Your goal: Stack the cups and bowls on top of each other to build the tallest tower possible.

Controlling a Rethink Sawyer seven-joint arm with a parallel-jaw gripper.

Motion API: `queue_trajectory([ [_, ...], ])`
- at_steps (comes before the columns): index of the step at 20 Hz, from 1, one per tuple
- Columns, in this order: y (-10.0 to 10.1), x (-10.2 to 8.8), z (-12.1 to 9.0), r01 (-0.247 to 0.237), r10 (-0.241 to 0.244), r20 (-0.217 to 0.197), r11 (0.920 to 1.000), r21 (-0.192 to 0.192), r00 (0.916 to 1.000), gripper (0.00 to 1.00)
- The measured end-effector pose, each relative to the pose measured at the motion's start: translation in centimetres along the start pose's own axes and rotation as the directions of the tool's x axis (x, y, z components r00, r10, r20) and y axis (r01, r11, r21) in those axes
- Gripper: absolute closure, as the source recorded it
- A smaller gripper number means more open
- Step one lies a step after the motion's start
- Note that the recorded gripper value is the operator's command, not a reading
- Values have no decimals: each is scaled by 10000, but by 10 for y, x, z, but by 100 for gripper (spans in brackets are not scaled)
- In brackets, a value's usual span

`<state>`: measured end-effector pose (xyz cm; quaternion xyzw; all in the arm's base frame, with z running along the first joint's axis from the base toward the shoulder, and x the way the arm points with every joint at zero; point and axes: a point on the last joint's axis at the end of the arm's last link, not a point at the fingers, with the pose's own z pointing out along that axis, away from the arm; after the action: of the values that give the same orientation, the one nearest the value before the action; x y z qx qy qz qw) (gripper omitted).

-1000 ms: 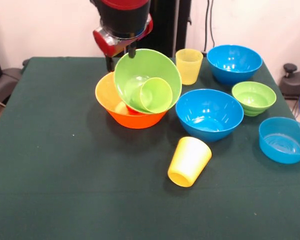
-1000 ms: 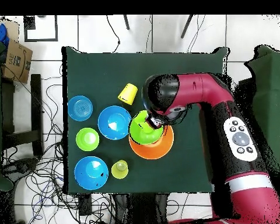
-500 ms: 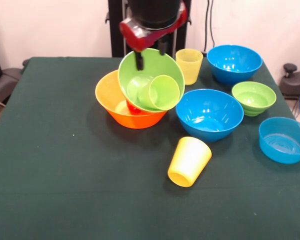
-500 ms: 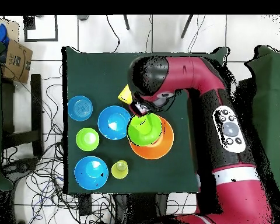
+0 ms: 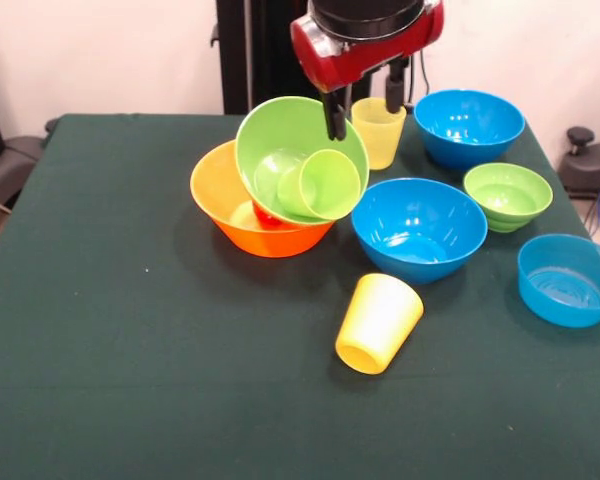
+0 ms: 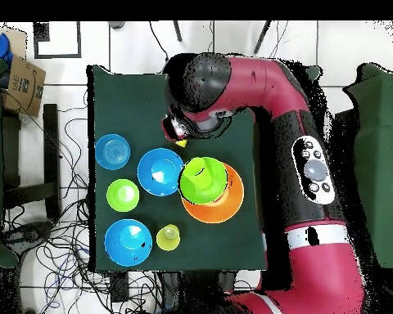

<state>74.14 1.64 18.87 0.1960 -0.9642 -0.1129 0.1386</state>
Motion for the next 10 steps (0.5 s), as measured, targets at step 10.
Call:
queue_trajectory([
  [10,-4,-6,-19,-1217,1242,775,9919,-361,9892,0],
])
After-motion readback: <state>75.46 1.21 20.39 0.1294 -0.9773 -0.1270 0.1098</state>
